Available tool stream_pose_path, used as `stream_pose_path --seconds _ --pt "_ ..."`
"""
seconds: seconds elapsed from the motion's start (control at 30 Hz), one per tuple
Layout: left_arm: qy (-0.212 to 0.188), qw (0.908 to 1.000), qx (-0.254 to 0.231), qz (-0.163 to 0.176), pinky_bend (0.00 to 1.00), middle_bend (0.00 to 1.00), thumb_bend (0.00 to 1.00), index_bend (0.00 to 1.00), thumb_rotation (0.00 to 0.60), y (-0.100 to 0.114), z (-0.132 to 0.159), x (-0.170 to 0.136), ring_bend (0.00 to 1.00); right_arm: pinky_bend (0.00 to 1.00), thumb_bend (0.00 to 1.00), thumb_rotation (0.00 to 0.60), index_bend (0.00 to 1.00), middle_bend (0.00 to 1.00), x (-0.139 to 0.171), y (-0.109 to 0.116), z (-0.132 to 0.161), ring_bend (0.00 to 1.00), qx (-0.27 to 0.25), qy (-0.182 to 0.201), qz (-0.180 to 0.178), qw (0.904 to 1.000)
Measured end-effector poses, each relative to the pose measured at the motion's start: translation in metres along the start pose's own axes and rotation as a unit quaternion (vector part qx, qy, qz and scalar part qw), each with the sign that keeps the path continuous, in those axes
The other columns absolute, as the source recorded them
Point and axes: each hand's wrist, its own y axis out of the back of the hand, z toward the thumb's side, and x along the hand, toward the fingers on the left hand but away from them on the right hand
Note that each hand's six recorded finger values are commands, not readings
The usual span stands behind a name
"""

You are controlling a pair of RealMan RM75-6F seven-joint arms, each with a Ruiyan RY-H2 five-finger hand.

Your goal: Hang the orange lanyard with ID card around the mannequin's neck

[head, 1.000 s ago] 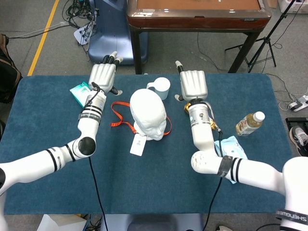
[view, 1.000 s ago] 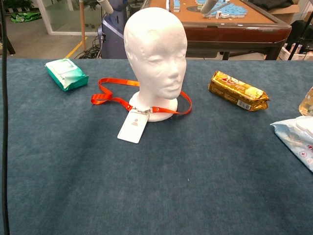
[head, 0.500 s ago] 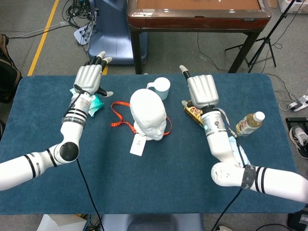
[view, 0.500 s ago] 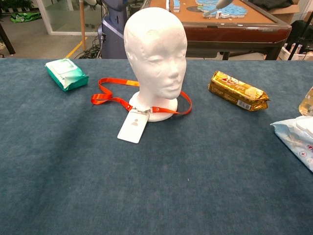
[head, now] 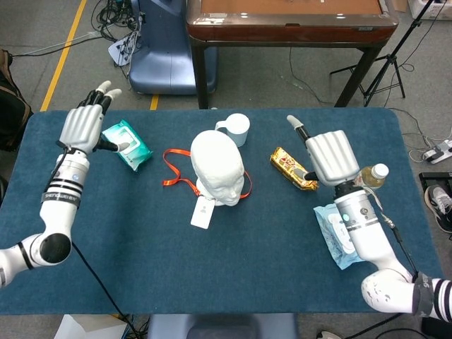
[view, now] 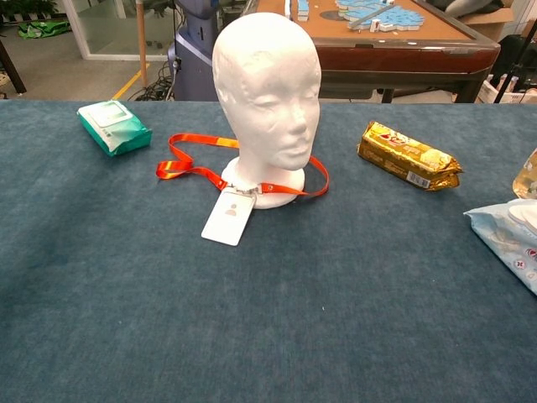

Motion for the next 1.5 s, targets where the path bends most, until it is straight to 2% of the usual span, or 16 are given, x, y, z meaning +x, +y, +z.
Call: stream_pose_path --seconds 0.37,0.47,0.6,0.8,1.0,1.3,1.43,1.5 --pt "-0.016 0.9994 0.019 -0.026 0.14 0.02 0.00 0.00 0.600 -0.012 -0.031 -0.041 0.05 1.00 0.00 0.600 0.08 0.76 0.050 -0.012 -0.037 0.83 -0.002 0.007 0.024 0.9997" --pt "-0.024 0.9988 0.021 -0.037 0.15 0.04 0.00 0.00 0.600 -0.019 -0.037 -0.049 0.07 1.00 0.00 0.600 0.10 0.73 0.063 -0.017 -0.046 0.80 0.001 0.005 0.027 0.9996" --pt "-0.034 0.9979 0.028 -0.046 0.15 0.06 0.00 0.00 0.600 -0.029 -0.045 -0.060 0.09 0.92 0.00 0.600 0.10 0.66 0.082 -0.022 -0.059 0.72 0.007 -0.002 0.028 0.9996" --pt "-0.042 0.9970 0.054 -0.036 0.16 0.08 0.00 0.00 0.600 -0.039 -0.060 -0.080 0.11 0.90 0.00 0.600 0.11 0.64 0.112 -0.031 -0.077 0.69 0.016 -0.022 0.018 0.9995" --pt "-0.034 0.9974 0.057 -0.028 0.19 0.12 0.00 0.00 0.600 -0.050 -0.081 -0.102 0.14 0.90 0.00 0.600 0.13 0.64 0.148 -0.046 -0.097 0.69 0.019 -0.049 0.009 0.9986" --pt "-0.037 0.9946 0.075 -0.060 0.35 0.22 0.00 0.01 0.600 -0.073 -0.100 -0.119 0.24 0.90 0.00 0.600 0.13 0.64 0.190 -0.070 -0.111 0.69 0.010 -0.076 0.012 0.9970" --pt "-0.051 0.9931 0.077 -0.073 0.53 0.40 0.00 0.11 0.600 -0.082 -0.102 -0.123 0.41 0.85 0.00 0.600 0.13 0.61 0.201 -0.079 -0.112 0.64 0.010 -0.083 0.018 0.9964" --pt "-0.060 0.9914 0.081 -0.084 0.58 0.46 0.00 0.15 0.600 -0.090 -0.105 -0.126 0.47 0.82 0.00 0.600 0.13 0.59 0.205 -0.084 -0.111 0.61 0.011 -0.085 0.023 0.9961"
